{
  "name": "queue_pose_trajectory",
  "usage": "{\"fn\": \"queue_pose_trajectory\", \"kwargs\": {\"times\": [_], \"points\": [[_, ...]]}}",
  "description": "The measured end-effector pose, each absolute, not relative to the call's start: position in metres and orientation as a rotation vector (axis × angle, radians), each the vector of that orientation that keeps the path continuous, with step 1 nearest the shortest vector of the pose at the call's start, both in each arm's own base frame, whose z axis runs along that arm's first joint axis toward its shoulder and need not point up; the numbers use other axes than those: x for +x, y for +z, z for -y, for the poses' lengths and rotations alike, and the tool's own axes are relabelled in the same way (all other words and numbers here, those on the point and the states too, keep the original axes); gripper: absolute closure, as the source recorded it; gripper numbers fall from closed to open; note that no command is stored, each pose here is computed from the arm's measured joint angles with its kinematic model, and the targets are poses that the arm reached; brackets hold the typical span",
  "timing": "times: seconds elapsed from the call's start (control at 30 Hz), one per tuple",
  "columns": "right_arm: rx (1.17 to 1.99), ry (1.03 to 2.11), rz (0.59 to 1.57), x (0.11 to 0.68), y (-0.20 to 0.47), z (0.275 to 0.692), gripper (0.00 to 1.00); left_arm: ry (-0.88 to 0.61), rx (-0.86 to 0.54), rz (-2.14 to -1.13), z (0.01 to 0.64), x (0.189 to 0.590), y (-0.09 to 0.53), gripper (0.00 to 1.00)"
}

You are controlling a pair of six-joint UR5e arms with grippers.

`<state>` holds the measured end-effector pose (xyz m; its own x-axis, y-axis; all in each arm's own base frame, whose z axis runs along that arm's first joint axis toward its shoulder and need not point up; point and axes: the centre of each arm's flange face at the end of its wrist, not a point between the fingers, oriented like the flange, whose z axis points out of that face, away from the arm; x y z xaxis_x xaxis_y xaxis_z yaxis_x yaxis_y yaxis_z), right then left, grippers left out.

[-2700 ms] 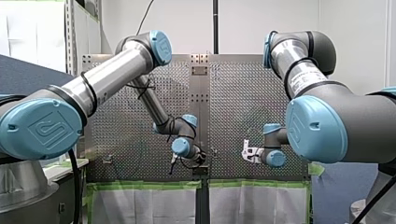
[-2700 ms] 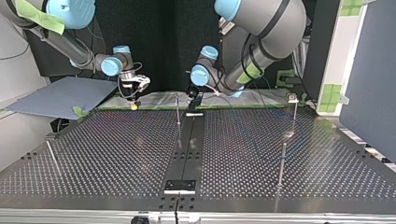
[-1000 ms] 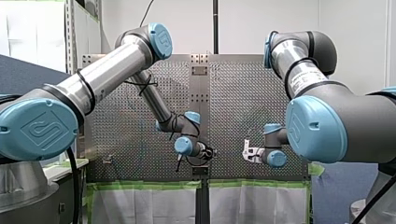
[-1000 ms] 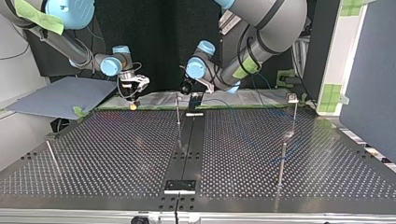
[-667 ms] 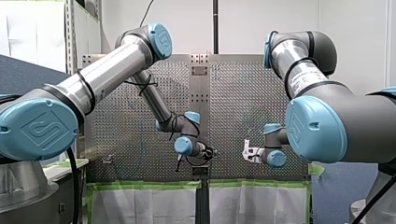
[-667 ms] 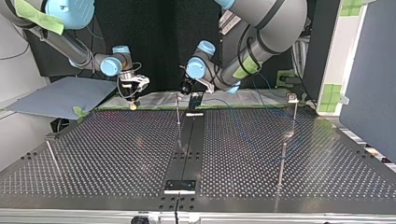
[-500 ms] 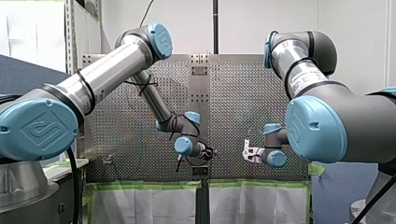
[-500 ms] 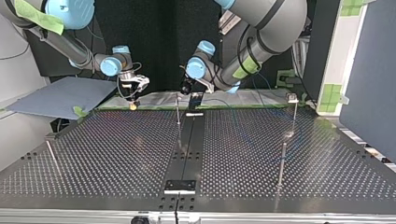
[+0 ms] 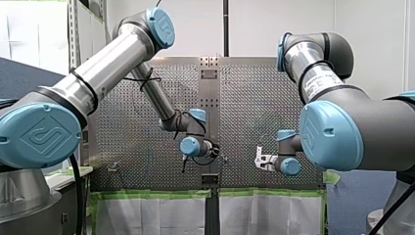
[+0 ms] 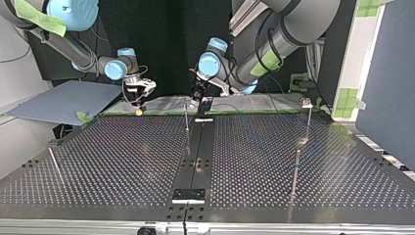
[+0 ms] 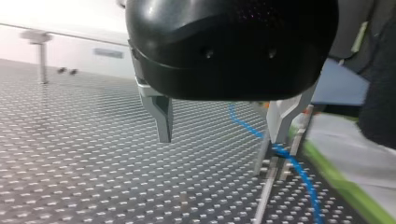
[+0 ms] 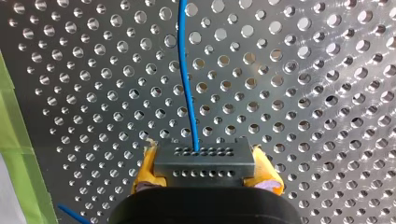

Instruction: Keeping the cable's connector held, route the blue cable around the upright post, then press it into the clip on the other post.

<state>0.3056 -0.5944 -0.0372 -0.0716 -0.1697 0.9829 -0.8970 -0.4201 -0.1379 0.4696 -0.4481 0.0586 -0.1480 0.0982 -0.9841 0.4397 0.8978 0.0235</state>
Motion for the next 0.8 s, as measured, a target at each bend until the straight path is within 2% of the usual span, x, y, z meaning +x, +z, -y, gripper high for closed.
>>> {"fn": "queue_pose_trajectory", "kwargs": {"times": [0.23, 0.5, 0.8], "points": [[1.599, 1.545, 1.163, 0.304, -0.037, 0.595, 1.00, -0.351, 0.319, -1.663, 0.444, 0.452, 0.084, 0.00], [1.602, 1.548, 1.161, 0.302, -0.038, 0.596, 1.00, -0.398, 0.237, -1.675, 0.433, 0.423, 0.106, 0.00], [1.602, 1.546, 1.162, 0.301, -0.037, 0.596, 1.00, -0.425, 0.212, -1.668, 0.417, 0.396, 0.128, 0.00]]}}
